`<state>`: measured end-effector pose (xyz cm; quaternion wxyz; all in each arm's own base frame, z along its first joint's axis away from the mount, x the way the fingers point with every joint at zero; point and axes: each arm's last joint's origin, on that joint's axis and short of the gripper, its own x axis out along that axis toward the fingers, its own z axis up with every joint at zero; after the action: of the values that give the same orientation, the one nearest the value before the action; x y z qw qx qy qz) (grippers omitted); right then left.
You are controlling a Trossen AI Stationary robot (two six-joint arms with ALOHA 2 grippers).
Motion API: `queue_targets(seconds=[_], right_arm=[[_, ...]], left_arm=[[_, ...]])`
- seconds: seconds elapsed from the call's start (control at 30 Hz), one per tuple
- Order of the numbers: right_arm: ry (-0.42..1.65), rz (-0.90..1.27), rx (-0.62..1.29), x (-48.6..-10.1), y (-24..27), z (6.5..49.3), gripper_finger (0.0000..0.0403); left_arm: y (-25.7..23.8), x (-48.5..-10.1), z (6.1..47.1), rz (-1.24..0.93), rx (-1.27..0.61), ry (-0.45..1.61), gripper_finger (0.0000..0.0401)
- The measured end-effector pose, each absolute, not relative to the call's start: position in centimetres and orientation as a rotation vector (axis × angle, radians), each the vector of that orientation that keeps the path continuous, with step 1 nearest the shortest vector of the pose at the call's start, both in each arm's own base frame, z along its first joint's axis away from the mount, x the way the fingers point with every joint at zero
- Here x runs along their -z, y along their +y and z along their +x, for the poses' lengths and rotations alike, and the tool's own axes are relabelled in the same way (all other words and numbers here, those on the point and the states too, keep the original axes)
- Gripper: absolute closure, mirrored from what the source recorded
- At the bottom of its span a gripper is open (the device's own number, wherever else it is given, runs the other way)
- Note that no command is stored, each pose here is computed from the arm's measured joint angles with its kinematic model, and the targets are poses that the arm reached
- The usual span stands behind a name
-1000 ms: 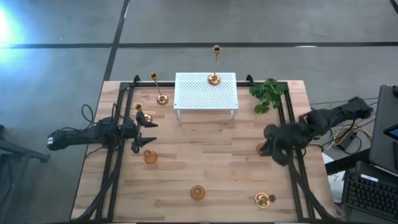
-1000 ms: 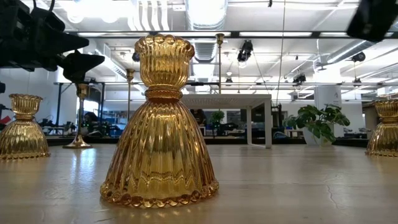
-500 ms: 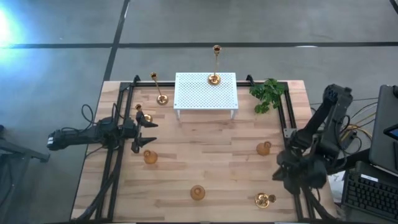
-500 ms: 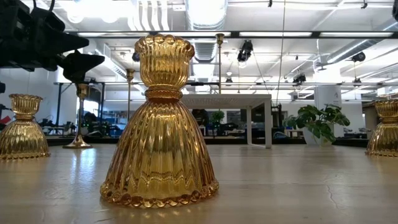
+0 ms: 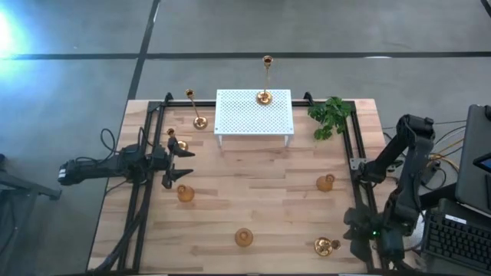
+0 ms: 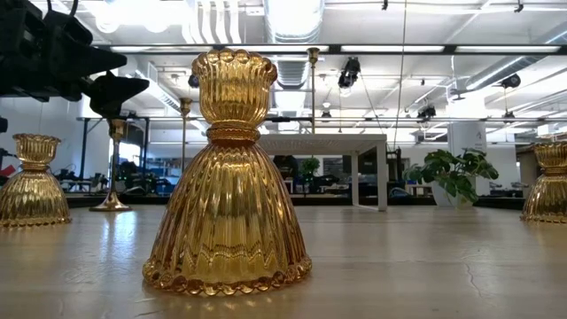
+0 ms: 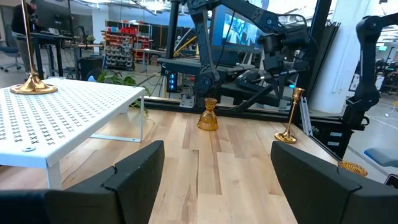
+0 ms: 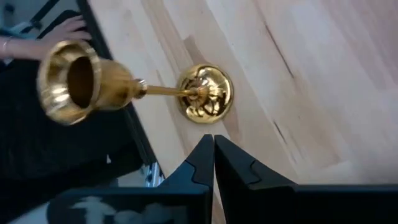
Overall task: Pick & Place candle stick holders
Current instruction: Put the small golden candle holder on the shelf
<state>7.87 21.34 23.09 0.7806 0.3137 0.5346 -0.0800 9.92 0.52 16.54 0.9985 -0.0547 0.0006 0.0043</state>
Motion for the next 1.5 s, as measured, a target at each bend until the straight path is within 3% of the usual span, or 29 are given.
queue_targets(seconds=[0.23, 0.73, 1.2, 1.5], right_arm=[[1.163, 0.621, 0.209, -21.8, 23.0, 8.4, 0.0364], [1.165, 0.575, 0.215, -21.6, 25.9, 9.4, 0.0188], [1.154, 0.611, 0.266, -22.1, 25.3, 10.9, 0.0101], [1.19, 0.668, 0.24, -26.1, 24.5, 11.0, 0.01]], left_arm=[[0.5, -16.5, 9.9, -0.109, -0.009, 0.001, 0.0101], [0.5, -16.5, 9.9, -0.109, -0.009, 0.001, 0.0101], [0.5, -16.5, 9.9, -0.109, -0.009, 0.002, 0.0101], [0.5, -16.5, 9.9, -0.109, -0.009, 0.002, 0.0101]])
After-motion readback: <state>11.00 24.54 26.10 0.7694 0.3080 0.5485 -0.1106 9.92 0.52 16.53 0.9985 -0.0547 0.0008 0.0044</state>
